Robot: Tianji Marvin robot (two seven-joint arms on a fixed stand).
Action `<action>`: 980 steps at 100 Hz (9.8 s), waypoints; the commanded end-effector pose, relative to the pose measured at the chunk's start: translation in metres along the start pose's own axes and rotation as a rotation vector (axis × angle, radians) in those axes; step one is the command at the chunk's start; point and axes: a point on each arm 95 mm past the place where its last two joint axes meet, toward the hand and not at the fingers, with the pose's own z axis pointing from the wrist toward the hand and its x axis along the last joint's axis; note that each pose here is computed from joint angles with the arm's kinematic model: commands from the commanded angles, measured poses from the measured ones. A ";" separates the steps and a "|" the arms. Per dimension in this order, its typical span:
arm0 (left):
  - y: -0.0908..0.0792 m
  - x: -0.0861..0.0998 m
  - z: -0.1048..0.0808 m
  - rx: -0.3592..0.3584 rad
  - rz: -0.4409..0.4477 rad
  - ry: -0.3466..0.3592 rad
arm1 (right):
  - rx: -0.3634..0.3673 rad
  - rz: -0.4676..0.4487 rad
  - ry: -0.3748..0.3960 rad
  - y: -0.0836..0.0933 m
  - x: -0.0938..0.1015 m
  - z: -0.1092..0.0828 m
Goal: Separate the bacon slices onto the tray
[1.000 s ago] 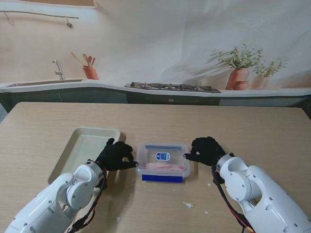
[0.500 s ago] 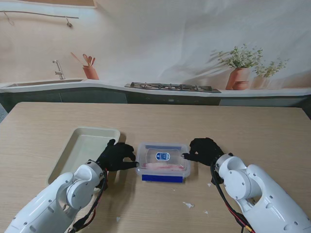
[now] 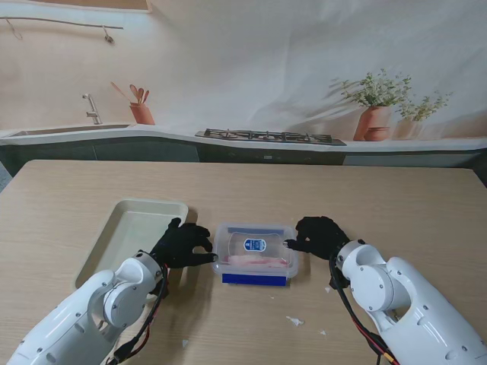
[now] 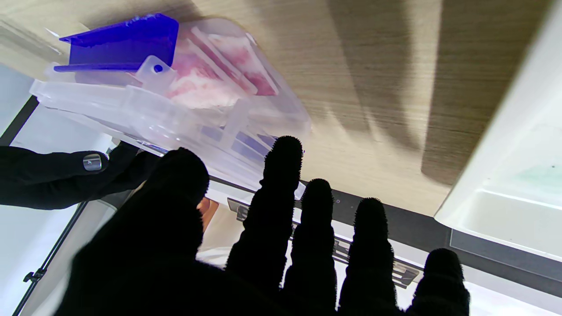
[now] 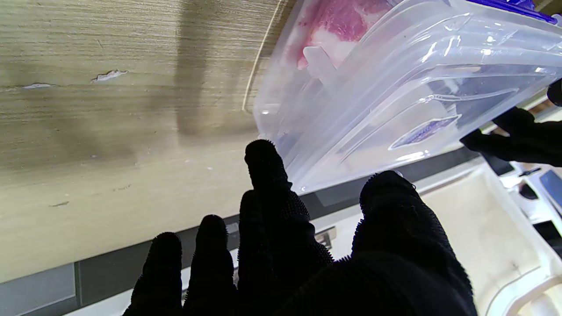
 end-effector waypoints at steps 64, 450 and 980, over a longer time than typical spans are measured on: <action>0.001 0.005 -0.001 0.020 -0.033 0.026 | -0.014 0.013 0.046 -0.001 0.008 -0.002; 0.003 0.012 -0.002 -0.003 -0.021 0.068 | -0.163 0.661 -0.170 0.000 0.042 -0.003; -0.014 0.006 -0.009 0.209 0.012 0.115 | -0.219 0.940 -0.384 -0.001 0.044 0.001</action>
